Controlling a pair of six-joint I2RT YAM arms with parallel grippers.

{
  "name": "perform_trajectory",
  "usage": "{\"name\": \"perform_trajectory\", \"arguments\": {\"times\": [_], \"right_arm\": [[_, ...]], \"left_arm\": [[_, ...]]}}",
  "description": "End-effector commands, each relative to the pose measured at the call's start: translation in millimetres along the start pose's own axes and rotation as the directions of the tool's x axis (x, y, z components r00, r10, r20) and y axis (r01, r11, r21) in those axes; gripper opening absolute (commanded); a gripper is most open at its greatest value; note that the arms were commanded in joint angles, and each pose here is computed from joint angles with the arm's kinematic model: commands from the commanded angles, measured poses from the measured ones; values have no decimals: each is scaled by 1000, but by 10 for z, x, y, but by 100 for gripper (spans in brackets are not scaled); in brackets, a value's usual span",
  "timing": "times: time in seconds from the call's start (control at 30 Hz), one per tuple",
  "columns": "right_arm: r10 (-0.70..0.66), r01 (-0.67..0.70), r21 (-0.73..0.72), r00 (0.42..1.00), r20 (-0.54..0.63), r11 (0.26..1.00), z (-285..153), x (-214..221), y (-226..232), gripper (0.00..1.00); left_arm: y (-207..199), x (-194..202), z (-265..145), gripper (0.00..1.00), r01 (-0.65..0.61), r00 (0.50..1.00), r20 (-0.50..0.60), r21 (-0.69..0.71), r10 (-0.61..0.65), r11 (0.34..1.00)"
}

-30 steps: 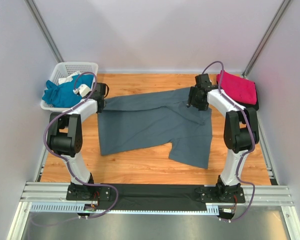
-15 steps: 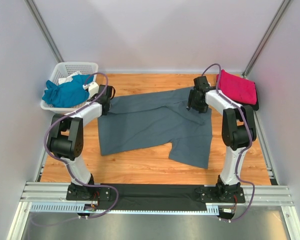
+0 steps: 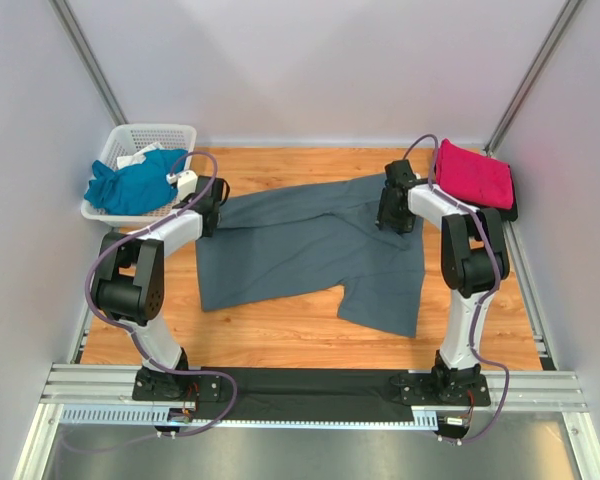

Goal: Fold and stack the t-shirts
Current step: Fold the tshirt

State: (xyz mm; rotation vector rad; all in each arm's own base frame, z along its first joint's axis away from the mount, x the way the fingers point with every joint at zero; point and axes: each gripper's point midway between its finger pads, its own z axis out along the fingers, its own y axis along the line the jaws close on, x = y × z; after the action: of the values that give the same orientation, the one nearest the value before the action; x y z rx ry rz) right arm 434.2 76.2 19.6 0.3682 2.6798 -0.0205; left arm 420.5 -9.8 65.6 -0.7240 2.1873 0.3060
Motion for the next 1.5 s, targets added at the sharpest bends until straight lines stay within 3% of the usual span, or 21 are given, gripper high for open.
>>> {"name": "perform_trajectory", "arguments": {"times": [0.0, 0.07, 0.17, 0.2, 0.3, 0.4, 0.6, 0.97, 1.47], "right_arm": [[13, -6, 99, 997, -71, 995, 93, 268, -296, 54], [15, -7, 109, 997, -72, 994, 87, 273, -341, 54], [10, -2, 115, 997, -70, 993, 66, 253, -391, 54], [9, -1, 120, 997, -71, 993, 61, 250, -411, 54], [3, 5, 125, 998, -65, 992, 49, 225, -446, 54], [-14, 23, 133, 998, -66, 991, 51, 211, -496, 54], [-15, 22, 114, 998, -64, 993, 33, 176, -576, 54], [-9, 13, 60, 998, -66, 998, 19, 162, -480, 53], [-6, 10, 58, 997, -72, 998, 35, 151, -464, 52]], "left_arm": [[30, -120, -91, 3, -35, 999, 38, 0, 35, 999], [39, -107, -93, 8, -48, 998, 33, -4, 48, 999], [49, -157, -117, 23, -63, 997, 37, -9, 63, 998], [39, -200, -141, 33, -63, 997, 41, -6, 63, 998], [-1, -315, -229, 46, -67, 996, 57, 22, 66, 998], [-76, -416, -335, 54, -66, 996, 69, 76, 60, 995], [-282, -508, -369, 52, -73, 996, 68, 169, 63, 983], [-448, -414, 172, 39, -80, 995, -44, 120, 85, 990], [-394, -266, 433, 36, -81, 986, -140, 56, 88, 995]]}}
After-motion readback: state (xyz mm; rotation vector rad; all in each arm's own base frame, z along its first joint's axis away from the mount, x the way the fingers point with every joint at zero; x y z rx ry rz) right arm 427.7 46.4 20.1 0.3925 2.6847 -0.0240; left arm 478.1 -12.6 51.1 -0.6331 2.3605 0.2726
